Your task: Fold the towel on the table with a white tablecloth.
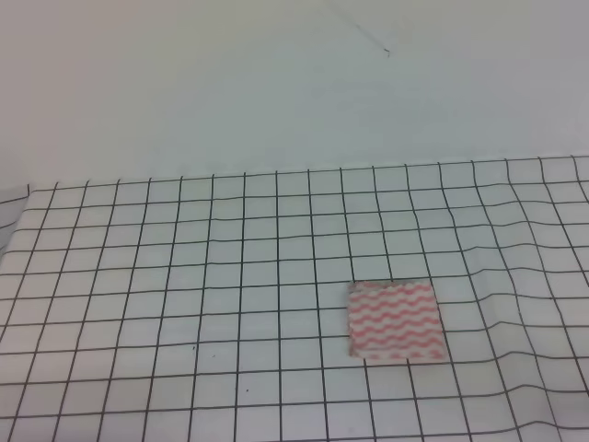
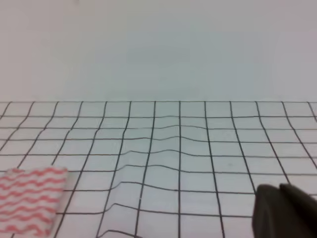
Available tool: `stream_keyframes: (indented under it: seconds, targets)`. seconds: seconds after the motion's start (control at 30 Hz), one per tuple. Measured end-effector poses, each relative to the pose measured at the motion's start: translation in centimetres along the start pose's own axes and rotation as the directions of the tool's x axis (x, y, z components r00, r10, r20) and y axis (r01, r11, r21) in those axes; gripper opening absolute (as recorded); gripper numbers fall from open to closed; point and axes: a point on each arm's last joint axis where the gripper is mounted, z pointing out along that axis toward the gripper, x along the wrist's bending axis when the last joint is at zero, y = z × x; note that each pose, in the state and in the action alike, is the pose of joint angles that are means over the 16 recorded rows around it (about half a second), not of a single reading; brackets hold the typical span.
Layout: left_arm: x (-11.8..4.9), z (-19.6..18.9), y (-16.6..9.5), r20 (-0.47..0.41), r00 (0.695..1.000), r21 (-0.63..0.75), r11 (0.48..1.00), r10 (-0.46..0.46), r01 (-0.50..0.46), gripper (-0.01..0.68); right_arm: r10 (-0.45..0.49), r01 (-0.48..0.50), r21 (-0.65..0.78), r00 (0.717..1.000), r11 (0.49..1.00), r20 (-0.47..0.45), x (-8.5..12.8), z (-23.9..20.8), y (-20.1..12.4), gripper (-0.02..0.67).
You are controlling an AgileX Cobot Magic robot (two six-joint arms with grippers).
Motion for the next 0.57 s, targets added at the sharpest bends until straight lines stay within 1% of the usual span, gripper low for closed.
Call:
stream_keyframes:
  seconds: [0.07,0.23,0.37,0.57]
  targets:
    - [0.0,0.0,0.0,0.0,1.0,0.0,1.0,0.0,0.0,-0.002,0.034,-0.034,0.004,0.999,0.999,0.033,-0.2,-0.2,-1.2,0.0]
    - [0.0,0.0,0.0,0.0,1.0,0.0,1.0,-0.001,0.001,-0.002,0.067,-0.071,0.036,0.993,0.997,0.098,-0.5,-0.5,-2.8,0.0]
    - [0.0,0.0,0.0,0.0,1.0,0.0,1.0,-0.001,0.001,-0.002,0.077,-0.087,0.068,0.988,0.994,0.132,-0.7,-0.6,-3.2,0.0]
    - [0.0,0.0,0.0,0.0,1.0,0.0,1.0,-0.001,0.001,-0.002,0.074,-0.089,0.093,0.985,0.992,0.153,-0.8,-0.7,-3.5,0.0]
